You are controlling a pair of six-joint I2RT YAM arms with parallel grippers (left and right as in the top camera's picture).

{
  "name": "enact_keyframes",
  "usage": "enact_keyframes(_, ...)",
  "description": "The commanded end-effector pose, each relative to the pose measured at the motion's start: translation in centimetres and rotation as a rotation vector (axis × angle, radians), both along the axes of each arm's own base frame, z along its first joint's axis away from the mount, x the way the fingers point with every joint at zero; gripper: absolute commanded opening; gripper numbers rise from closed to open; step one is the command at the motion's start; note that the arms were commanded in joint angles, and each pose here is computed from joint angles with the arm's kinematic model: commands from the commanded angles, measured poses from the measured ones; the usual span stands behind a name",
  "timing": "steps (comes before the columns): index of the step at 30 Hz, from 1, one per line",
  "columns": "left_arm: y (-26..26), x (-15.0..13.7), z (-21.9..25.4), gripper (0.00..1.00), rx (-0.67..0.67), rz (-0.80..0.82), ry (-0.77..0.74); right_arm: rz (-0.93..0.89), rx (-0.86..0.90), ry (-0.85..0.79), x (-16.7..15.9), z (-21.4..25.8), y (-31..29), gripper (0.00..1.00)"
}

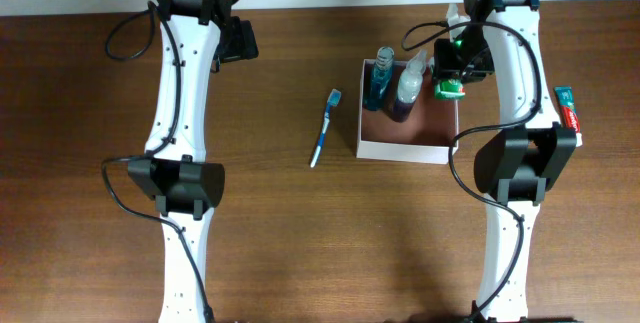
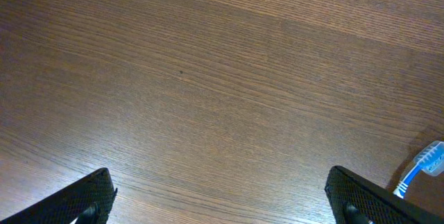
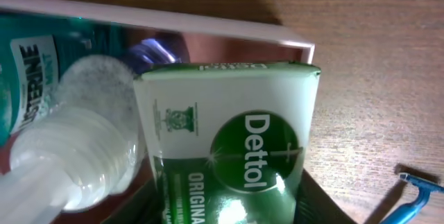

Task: Pack container
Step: 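Lift the Dettol box and carry it over the pink box, then lower the Dettol box into the pink box's front and release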

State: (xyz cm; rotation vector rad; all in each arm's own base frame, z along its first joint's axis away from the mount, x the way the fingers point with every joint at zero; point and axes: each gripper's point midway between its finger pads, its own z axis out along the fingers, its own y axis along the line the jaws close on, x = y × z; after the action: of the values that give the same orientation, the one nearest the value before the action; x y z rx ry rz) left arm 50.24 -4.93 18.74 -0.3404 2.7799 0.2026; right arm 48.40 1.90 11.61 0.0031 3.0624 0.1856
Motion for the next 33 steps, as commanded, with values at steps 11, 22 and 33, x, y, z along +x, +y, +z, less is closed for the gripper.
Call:
enact_keyframes(11, 0.2, 0.0, -0.1, 0.99, -0.006, 0.011, 0.002, 0.014, 0.003, -0.037, 0.2, 1.1, 1.0, 0.50)
enact_keyframes(22, 0.2, 0.0, -0.1, 0.99, -0.006, 0.010, 0.002, 0.018, 0.003, -0.026, 0.0, 0.8, 1.2, 0.50)
enact_keyframes(33, 0.2, 0.0, -0.1, 0.99, -0.006, 0.010, 0.002, -0.024, -0.033, -0.069, 0.7, 2.0, -1.3, 0.61)
